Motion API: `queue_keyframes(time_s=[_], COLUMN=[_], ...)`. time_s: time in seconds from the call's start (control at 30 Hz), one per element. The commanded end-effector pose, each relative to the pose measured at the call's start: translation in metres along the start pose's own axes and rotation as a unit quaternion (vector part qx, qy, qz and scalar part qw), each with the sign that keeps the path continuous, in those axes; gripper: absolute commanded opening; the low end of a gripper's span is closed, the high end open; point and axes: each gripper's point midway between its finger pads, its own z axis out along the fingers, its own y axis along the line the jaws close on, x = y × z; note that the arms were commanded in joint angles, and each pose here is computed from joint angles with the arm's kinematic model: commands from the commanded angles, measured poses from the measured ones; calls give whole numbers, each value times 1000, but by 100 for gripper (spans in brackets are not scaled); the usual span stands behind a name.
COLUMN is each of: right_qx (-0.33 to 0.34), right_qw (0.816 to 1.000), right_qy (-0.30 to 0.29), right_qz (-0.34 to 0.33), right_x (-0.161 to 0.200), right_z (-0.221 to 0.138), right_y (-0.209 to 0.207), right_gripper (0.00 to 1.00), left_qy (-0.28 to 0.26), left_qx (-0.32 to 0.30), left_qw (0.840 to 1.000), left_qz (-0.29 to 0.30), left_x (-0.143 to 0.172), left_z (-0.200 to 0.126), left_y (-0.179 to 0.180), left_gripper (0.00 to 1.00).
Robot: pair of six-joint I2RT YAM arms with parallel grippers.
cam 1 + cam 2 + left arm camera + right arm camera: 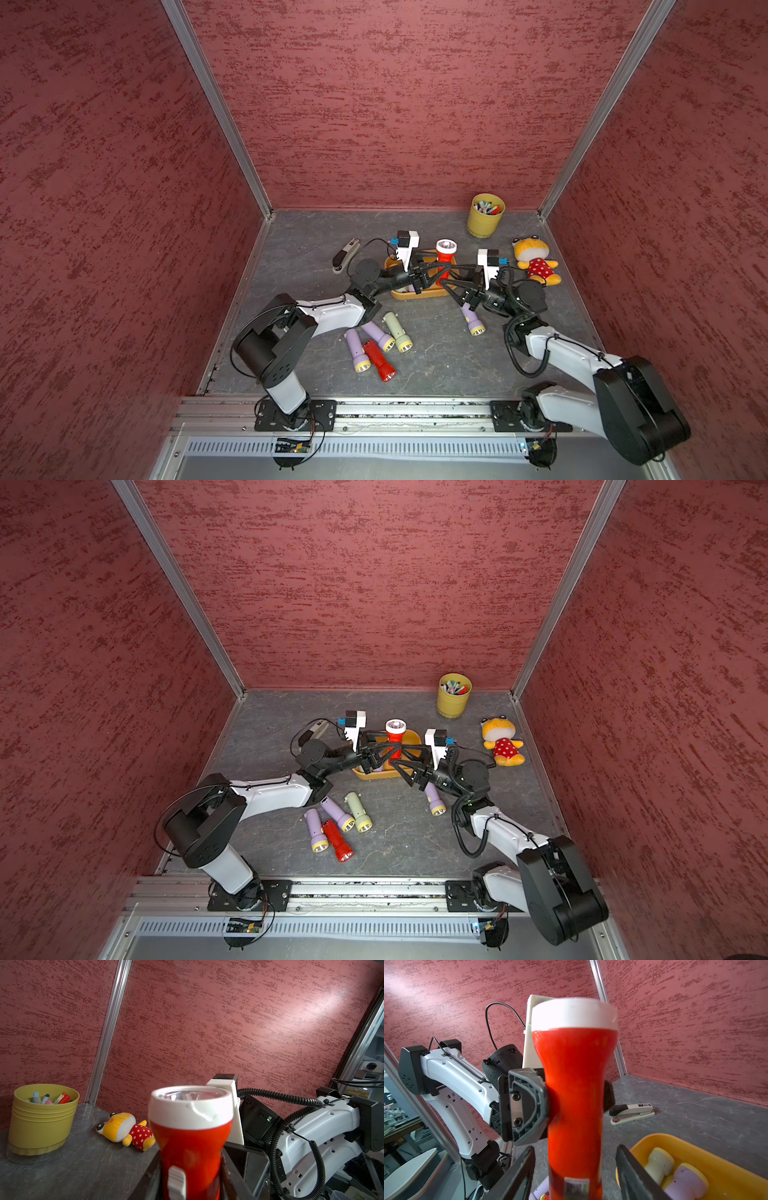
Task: Put the flashlights into the storage boxes
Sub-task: Pick up the flashlight from the center of the board.
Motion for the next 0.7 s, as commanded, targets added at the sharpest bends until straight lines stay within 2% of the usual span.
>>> queue_keyframes(time_s=[0.0, 0.17, 0.33, 0.43, 0.53, 0.67], right_qx=[-28, -29, -26, -11, 20, 90], right_qw=[999, 999, 999, 1000, 1000, 995], right_qy=[-7, 0, 1, -1, 6, 26], right_qz=[-20, -19, -22, -22, -13, 14], right_x=[-10, -8, -7, -7, -5, 2], right_z=[5, 10, 10, 9, 8, 3], right_y=[11, 9, 8, 4, -5, -27], right_gripper=[59, 50, 35, 29, 26, 25], left_qy=[-16, -18, -27, -24, -30, -35], left_qx=[24, 33, 32, 17, -27, -107], left_qw=[999, 999, 999, 1000, 999, 994], left_qz=[14, 9, 9, 3, -1, -4], left_x=[-12, -11, -14, -13, -13, -13], left_z=[1, 2, 0, -2, -9, -27], left_y=[-11, -14, -14, -8, 7, 30], left_gripper=[32, 33, 34, 46, 65, 78])
